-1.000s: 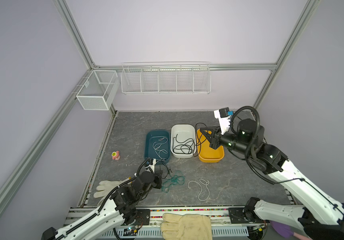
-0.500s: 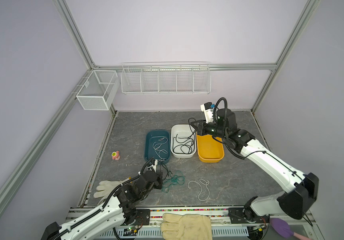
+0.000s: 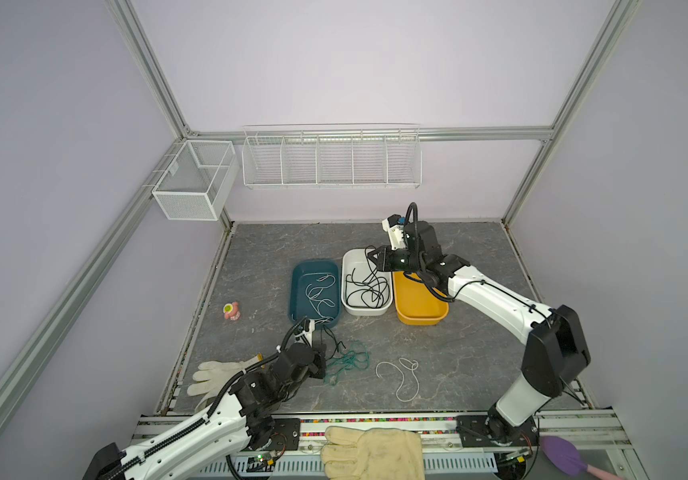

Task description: Untangle the cables

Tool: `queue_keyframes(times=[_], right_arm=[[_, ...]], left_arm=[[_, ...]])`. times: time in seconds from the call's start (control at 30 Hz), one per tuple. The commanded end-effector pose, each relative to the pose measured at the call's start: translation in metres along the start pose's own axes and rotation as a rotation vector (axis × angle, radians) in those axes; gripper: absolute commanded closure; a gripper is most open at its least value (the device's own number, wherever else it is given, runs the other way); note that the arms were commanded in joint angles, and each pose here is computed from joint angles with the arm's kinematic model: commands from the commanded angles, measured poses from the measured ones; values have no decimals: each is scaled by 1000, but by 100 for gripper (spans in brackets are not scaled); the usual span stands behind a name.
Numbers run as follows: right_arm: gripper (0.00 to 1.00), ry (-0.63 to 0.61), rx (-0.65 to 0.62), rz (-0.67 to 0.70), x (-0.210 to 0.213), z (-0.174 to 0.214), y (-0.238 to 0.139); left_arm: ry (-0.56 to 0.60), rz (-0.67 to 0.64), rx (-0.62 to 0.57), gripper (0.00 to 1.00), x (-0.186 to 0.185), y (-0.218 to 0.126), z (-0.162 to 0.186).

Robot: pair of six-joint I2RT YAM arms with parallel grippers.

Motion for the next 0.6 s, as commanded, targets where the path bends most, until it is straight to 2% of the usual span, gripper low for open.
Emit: queue_keyframes(times=[0.0, 0.3, 0.57], right_arm=[[94, 27, 14, 11, -11, 7, 15], [94, 95, 130, 70, -46, 47, 57], [94, 122, 205, 194, -73, 73, 70]], left_arm=[[-26, 6, -17, 100, -1, 1, -2], [-20, 0, -12, 100, -1, 4, -2], [-15, -4, -7, 100, -2, 5, -1]])
Point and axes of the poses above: each gripper's point midway between its finger pads, its own y axis out along the fingers, its own x axis along the line the jaws close on, z = x × y, the point moved 3 cm from there along -y, back along the fingers, and after that the axes turned 5 degrees about -y, right-handed, at the moved point
